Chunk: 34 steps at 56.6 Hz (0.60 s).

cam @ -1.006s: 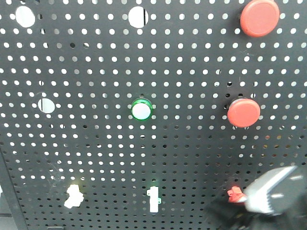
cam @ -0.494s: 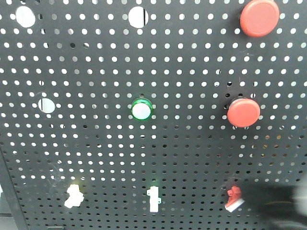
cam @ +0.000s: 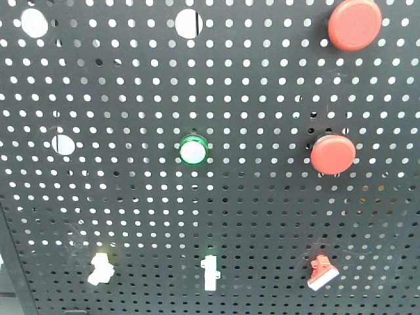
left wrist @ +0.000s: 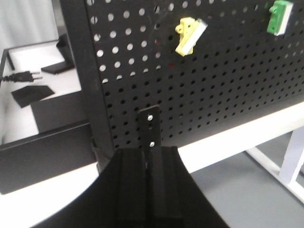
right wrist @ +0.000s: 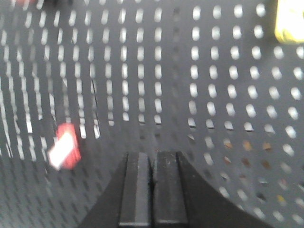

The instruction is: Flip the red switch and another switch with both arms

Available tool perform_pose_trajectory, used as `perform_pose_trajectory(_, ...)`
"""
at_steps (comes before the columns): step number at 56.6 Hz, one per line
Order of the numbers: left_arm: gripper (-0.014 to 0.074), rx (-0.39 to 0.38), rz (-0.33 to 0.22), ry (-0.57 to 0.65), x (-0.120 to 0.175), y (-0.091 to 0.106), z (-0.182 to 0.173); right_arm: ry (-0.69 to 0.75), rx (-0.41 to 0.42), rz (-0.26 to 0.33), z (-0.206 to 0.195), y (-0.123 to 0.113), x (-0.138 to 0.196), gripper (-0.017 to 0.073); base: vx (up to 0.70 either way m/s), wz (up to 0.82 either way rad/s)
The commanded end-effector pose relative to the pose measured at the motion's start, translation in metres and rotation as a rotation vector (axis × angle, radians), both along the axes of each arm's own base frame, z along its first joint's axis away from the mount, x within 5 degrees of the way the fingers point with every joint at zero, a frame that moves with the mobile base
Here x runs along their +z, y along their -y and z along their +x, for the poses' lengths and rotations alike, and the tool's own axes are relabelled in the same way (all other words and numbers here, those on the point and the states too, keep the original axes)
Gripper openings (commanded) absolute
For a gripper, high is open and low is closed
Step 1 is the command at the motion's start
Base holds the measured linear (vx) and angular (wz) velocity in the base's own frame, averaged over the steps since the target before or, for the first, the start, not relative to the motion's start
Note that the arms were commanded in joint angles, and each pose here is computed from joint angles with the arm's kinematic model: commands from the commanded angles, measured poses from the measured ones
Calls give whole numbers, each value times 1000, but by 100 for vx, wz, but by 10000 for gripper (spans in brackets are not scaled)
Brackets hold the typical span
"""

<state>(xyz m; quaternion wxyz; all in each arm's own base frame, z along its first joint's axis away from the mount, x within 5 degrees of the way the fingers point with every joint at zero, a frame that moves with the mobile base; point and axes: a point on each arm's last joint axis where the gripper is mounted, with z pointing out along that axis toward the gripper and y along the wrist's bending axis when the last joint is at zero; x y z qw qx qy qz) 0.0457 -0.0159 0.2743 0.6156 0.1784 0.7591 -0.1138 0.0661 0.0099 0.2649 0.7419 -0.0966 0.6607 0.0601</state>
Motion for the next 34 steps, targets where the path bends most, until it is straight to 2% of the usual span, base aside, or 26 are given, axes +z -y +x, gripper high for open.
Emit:
perform_pose_trajectory(1, 3, -24, -60, 108, 17, 2, 0, 25, -15, -33, 0, 1, 7, -6, 0, 0)
perform_pose_trajectory(8, 3, -21, -52, 99, 16, 2, 0, 20, -14, -15, 0, 1, 6, -6, 0, 0)
perform_pose_trajectory(34, 3, -21, -52, 99, 16, 2, 0, 20, -14, -16, 0, 1, 6, -6, 0, 0)
